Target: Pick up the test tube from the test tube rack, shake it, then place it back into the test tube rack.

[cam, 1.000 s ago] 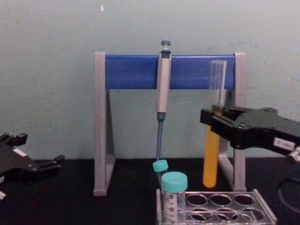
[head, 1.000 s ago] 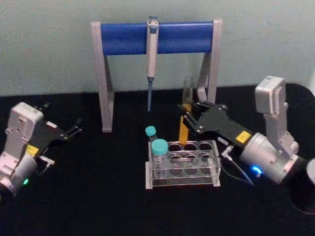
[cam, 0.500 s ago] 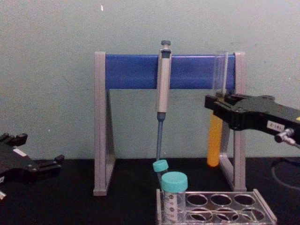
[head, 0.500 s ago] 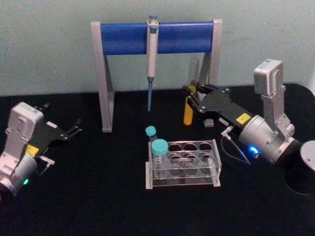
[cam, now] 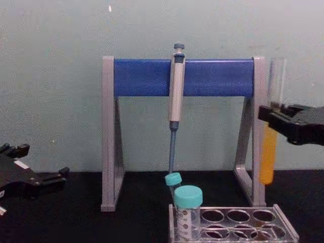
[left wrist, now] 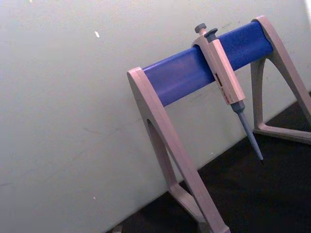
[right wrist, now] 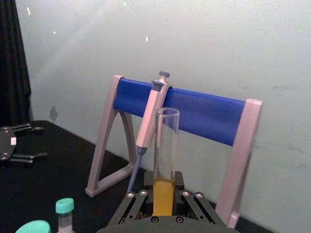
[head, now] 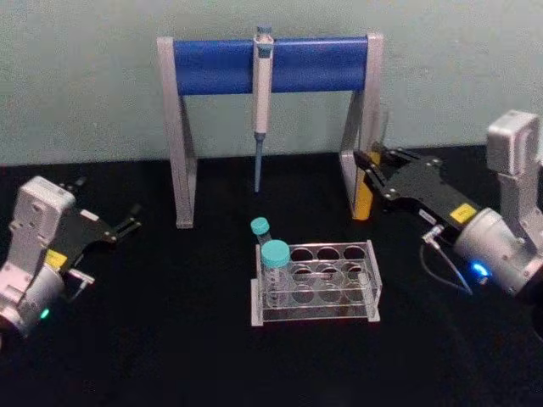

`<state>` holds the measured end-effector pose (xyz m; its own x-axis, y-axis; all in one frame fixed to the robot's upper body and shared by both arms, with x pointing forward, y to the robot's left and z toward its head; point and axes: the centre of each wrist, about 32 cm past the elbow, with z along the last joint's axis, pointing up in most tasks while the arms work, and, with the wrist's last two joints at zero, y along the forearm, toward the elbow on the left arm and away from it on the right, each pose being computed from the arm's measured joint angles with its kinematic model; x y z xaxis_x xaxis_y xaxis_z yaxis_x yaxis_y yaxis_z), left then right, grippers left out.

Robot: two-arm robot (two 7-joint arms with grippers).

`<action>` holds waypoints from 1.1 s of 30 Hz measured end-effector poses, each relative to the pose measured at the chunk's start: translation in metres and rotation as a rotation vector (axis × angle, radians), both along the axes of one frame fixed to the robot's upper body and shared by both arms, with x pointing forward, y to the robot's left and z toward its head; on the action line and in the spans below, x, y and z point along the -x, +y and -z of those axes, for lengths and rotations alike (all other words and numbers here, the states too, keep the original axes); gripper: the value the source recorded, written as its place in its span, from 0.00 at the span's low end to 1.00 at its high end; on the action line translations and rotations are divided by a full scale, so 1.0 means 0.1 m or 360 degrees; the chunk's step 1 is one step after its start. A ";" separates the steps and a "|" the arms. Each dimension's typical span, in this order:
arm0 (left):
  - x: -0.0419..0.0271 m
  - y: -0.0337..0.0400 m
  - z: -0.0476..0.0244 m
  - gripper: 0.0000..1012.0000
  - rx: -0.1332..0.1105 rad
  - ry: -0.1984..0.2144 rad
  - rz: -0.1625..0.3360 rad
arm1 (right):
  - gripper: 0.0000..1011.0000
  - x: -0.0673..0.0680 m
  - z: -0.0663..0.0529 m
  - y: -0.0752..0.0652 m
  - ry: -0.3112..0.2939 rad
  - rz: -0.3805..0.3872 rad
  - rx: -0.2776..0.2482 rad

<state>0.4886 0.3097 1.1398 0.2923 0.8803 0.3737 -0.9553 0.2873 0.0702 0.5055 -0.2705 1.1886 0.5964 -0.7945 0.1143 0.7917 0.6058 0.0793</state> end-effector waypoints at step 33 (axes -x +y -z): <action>0.000 0.000 0.000 0.99 0.0000 0.0000 0.0000 | 0.23 0.00 0.01 0.45 0.0005 -0.0248 0.0029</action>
